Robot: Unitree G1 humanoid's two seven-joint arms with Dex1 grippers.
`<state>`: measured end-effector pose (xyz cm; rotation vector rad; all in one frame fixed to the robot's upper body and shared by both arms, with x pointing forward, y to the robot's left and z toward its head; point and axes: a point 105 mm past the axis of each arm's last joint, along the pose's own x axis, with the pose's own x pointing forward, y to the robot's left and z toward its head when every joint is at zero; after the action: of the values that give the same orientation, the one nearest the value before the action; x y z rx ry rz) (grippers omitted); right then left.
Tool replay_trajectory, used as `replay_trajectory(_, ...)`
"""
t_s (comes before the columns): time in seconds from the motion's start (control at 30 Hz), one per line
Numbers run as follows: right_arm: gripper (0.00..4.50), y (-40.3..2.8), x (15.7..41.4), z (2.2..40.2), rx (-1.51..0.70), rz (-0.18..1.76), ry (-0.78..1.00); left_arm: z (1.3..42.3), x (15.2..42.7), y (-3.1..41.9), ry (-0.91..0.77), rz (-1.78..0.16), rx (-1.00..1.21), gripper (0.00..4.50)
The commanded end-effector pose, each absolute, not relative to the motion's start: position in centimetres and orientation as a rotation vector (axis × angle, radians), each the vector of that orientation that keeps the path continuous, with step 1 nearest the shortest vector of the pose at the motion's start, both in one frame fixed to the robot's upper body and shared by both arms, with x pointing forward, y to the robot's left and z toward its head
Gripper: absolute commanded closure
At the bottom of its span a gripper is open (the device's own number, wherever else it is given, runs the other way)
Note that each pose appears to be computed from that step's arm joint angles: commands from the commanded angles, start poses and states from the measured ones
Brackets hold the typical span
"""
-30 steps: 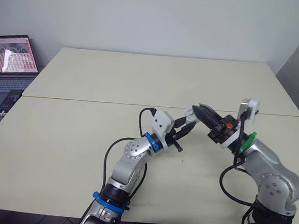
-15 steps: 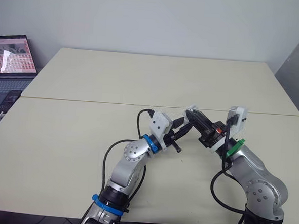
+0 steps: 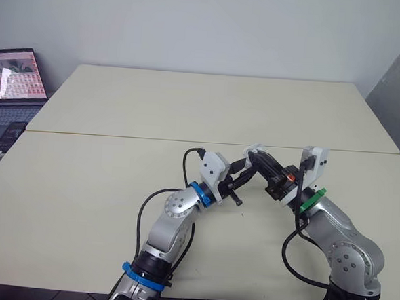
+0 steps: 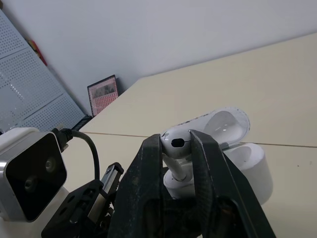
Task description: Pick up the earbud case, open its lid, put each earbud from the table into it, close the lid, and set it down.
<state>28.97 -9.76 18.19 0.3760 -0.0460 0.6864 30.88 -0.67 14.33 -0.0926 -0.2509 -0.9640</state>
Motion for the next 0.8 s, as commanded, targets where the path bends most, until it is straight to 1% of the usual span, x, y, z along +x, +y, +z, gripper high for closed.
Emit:
replay_trajectory(0.03,4.1,-9.7,28.9,18.6,0.37,0.694,-0.066,16.2,30.3,-0.8,-0.329,-0.98,-0.11,3.72)
replay_trajectory(0.07,4.1,-9.6,28.9,18.6,0.372,0.697,-0.063,16.2,30.3,-0.8,-0.328,-0.98,-0.11,3.72)
replay_trajectory(0.13,3.36,-9.6,28.9,18.6,0.374,0.702,-0.058,16.2,30.3,-0.8,-0.328,-0.981,-0.11,3.72)
replay_trajectory(0.17,3.11,-9.6,28.9,18.7,0.373,0.709,-0.056,16.2,30.3,-0.8,-0.327,-0.98,-0.111,3.72)
replay_trajectory(0.33,1.32,-9.8,28.9,19.1,0.37,0.702,-0.076,16.1,30.3,-0.7,-0.322,-0.976,-0.114,3.72)
replay_trajectory(0.43,0.23,-10.7,29.0,20.1,0.367,0.692,-0.109,16.1,30.4,-0.6,-0.318,-0.975,-0.112,3.72)
replay_trajectory(0.47,0.04,-11.1,29.0,20.4,0.36,0.69,-0.119,16.0,30.4,-0.5,-0.315,-0.973,-0.109,3.72)
replay_trajectory(0.53,0.04,-12.0,29.0,20.9,0.333,0.695,-0.124,15.7,30.5,-0.1,-0.306,-0.965,-0.104,3.72)
replay_trajectory(0.67,0.04,-14.8,29.2,20.9,0.189,0.694,-0.075,15.0,30.4,1.3,-0.273,-0.952,-0.093,3.72)
replay_trajectory(0.8,0.04,-19.7,30.2,18.7,-0.044,0.611,0.104,14.0,29.8,2.9,-0.202,-0.969,-0.106,3.72)
